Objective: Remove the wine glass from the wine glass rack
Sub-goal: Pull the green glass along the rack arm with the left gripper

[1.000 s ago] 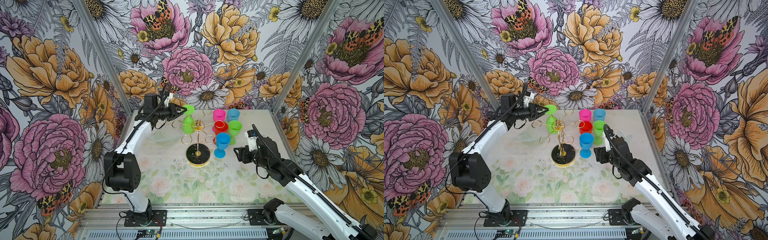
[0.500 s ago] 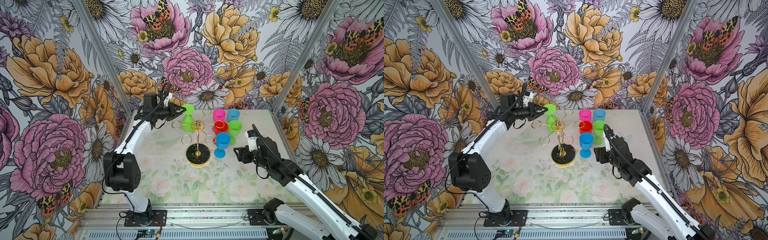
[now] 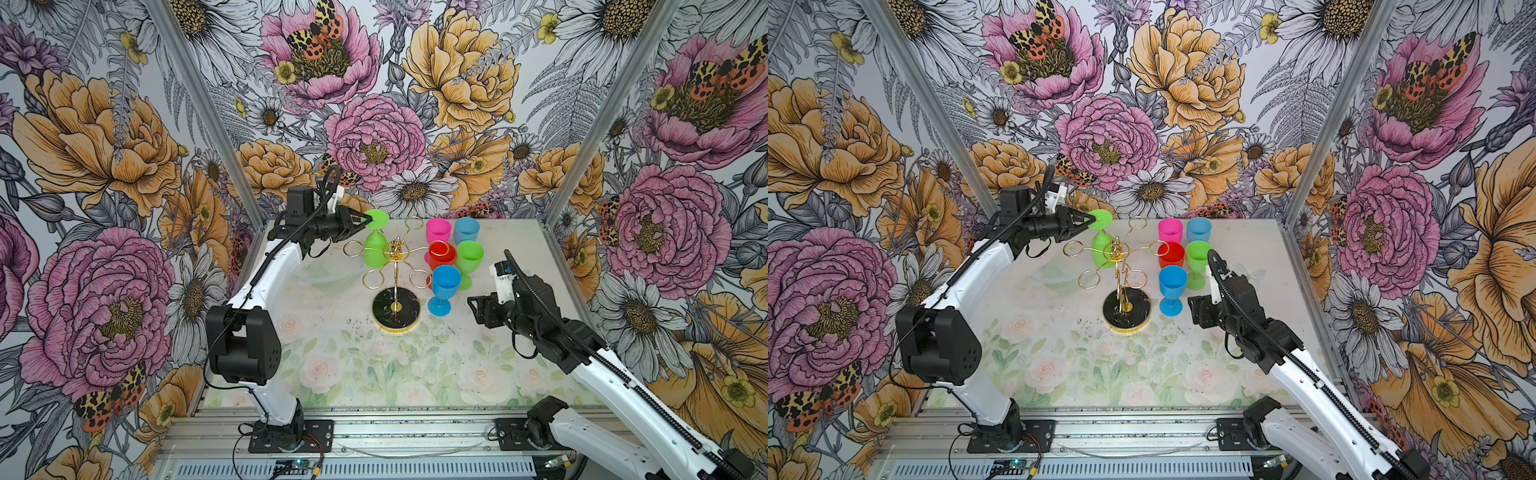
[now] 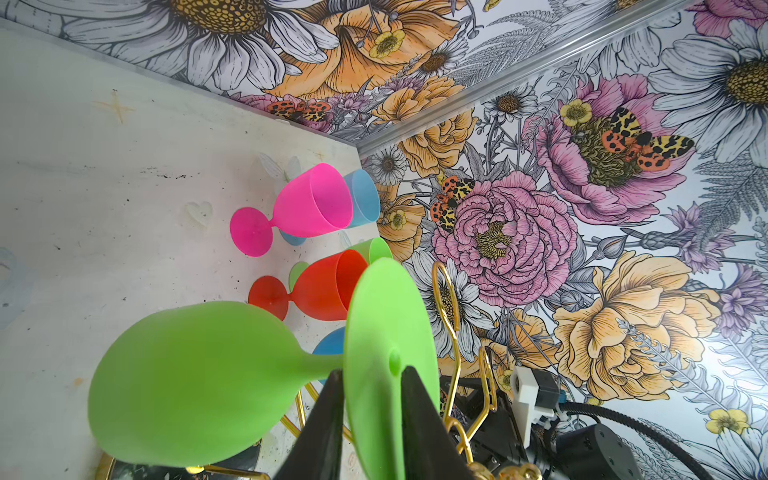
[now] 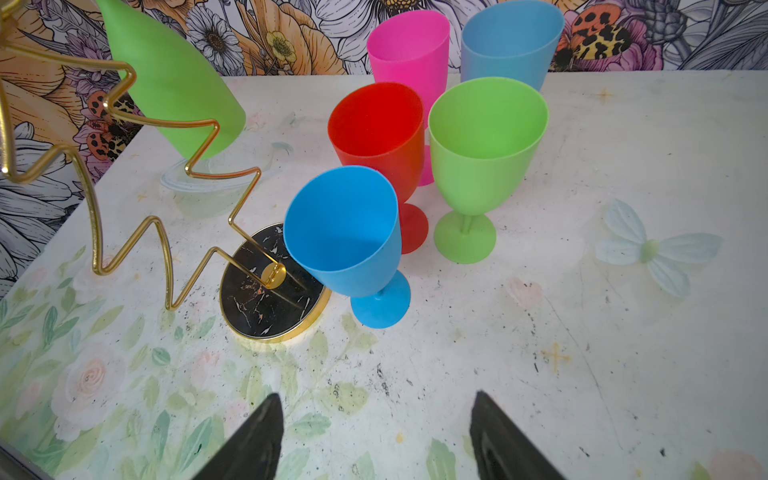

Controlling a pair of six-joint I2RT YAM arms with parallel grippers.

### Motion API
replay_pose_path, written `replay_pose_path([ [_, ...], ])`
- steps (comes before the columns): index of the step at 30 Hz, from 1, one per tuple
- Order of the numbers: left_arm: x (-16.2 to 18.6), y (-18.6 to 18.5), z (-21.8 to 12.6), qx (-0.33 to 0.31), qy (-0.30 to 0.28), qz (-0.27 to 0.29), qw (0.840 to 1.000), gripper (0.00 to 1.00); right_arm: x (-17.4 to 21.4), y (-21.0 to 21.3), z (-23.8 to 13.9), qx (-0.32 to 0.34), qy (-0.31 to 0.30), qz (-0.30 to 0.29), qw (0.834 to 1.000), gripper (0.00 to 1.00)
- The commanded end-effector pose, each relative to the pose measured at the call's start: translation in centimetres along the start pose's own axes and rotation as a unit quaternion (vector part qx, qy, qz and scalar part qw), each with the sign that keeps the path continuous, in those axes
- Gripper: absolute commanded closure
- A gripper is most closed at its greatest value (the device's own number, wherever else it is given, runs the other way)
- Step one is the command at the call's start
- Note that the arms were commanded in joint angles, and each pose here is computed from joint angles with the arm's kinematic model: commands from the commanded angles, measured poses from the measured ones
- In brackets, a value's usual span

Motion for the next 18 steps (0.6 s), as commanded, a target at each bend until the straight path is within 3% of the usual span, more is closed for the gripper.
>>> replay_pose_path([
  [1, -1.34, -1.94, -1.52, -0.007, -0.023, 0.038, 0.999, 0.74, -0.11, -0.29, -0.28, 0.003, -0.009, 0.005, 1.000, 0.28],
  [18, -1.32, -2.26, -1.97, -0.014, -0.021, 0.043, 0.999, 0.82, -0.11, -0.31, -0.35, 0.004, -0.010, 0.006, 1.000, 0.28],
])
Point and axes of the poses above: each gripper's point midway between its finger pads, its own z axis out along the fingers, its own y axis along the line the jaws close on, x = y × z, the point moved 4 cm from there along -z, back along the fingers, and after that the axes turned 12 degrees about z, right-handed, at the moved point
